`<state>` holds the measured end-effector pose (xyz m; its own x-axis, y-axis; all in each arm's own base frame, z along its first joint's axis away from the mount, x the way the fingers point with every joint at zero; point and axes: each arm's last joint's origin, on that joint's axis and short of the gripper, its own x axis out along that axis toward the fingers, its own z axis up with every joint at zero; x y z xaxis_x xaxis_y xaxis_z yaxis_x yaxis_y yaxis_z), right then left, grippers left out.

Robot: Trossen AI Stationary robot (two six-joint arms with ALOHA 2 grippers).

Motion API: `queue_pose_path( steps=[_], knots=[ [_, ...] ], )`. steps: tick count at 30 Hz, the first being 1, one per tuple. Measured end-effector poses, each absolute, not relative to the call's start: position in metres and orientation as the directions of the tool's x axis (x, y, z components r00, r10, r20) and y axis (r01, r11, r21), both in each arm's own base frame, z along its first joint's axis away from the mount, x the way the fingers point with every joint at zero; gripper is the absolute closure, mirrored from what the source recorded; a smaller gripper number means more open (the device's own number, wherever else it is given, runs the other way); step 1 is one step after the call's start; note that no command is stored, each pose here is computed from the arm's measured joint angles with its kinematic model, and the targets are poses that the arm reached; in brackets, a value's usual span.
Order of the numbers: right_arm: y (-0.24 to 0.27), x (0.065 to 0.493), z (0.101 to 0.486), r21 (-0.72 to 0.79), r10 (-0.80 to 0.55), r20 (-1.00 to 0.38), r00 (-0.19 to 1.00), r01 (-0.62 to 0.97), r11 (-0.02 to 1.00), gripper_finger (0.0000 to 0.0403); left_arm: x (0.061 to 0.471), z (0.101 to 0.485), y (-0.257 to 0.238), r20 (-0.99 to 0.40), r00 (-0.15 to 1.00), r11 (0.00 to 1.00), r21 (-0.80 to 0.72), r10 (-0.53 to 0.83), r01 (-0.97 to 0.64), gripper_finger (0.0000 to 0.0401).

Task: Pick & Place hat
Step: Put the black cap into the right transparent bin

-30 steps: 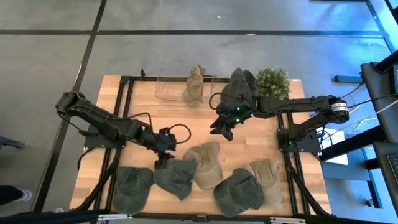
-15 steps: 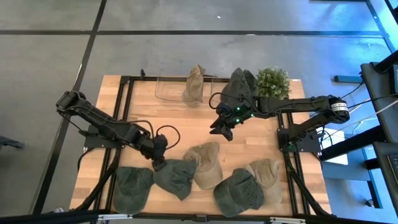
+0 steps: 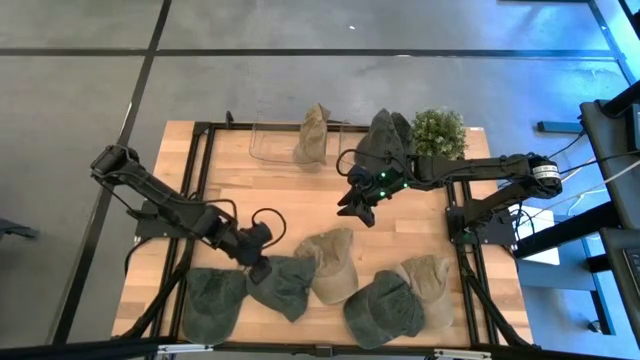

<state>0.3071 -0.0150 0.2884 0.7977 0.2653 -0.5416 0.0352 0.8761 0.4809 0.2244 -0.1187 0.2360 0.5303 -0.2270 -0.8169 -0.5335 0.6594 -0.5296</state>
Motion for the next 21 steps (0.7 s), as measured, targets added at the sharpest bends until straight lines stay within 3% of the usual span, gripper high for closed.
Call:
queue_pose_path(
  steps=[5, 15, 18, 21],
  knots=[
    [-0.015, 0.307, 0.288, 0.481, 0.266, -0.541, 0.798, 0.035, 0.876, 0.0225, 0.225, 0.239, -0.122, -0.791, 0.564, 0.655, -0.559, -0.238, -0.508, 0.0207],
    [-0.015, 0.31, 0.293, 0.479, 0.263, -0.499, 0.826, 0.01, 0.878, 0.0225, 0.178, 0.257, -0.089, -0.897, 0.418, 0.74, -0.378, -0.145, -0.556, 0.0208],
    [-0.015, 0.311, 0.294, 0.478, 0.262, -0.49, 0.832, 0.005, 0.878, 0.0225, 0.16, 0.269, -0.075, -0.886, 0.454, 0.717, -0.375, -0.092, -0.588, 0.0208],
    [-0.015, 0.311, 0.294, 0.478, 0.262, -0.486, 0.834, 0.003, 0.878, 0.0225, 0.152, 0.272, -0.068, -0.832, 0.547, 0.649, -0.465, -0.088, -0.602, 0.0208]
  ],
)
